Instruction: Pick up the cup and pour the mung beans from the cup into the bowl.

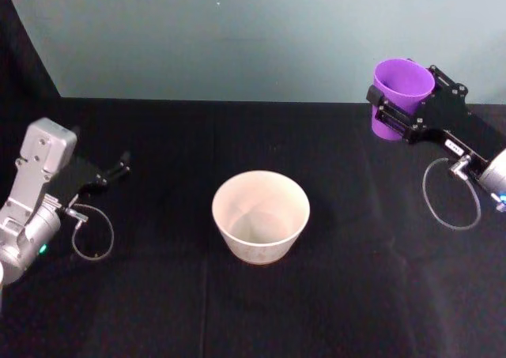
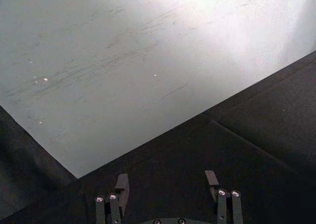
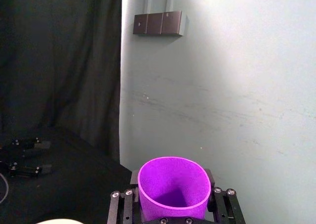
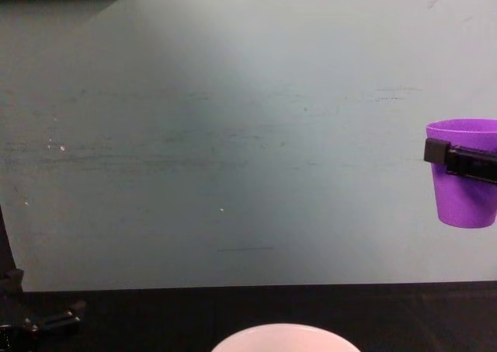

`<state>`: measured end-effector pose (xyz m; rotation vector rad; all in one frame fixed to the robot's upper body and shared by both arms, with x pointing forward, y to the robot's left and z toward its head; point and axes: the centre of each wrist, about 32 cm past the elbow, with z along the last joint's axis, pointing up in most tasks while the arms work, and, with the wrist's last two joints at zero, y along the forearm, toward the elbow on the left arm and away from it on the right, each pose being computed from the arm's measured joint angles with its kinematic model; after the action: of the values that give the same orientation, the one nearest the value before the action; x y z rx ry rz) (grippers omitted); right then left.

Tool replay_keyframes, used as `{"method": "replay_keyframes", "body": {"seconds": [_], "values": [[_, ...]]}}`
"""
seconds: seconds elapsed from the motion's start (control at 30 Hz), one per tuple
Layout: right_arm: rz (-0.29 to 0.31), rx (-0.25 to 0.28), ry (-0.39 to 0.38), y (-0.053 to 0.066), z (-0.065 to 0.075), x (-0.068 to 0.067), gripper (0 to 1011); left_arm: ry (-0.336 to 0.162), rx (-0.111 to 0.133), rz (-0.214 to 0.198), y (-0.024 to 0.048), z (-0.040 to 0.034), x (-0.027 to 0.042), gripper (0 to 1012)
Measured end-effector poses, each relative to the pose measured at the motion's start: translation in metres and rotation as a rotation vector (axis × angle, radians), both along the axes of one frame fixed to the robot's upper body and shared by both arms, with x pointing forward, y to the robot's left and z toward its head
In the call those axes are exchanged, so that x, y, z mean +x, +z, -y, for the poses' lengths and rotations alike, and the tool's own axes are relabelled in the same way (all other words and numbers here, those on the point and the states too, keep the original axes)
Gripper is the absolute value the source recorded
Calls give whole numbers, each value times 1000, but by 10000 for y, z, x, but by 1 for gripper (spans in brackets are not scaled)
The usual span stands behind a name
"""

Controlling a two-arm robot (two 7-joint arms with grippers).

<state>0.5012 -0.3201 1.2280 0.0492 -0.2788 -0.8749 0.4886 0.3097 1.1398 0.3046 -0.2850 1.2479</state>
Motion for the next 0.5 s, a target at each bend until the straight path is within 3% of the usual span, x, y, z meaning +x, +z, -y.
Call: {"method": "replay_keyframes", "body": {"seconds": [0.5], "values": [[-3,1,-1,-4,-4,4,735,0,0,0,0,0,0,1000]]}}
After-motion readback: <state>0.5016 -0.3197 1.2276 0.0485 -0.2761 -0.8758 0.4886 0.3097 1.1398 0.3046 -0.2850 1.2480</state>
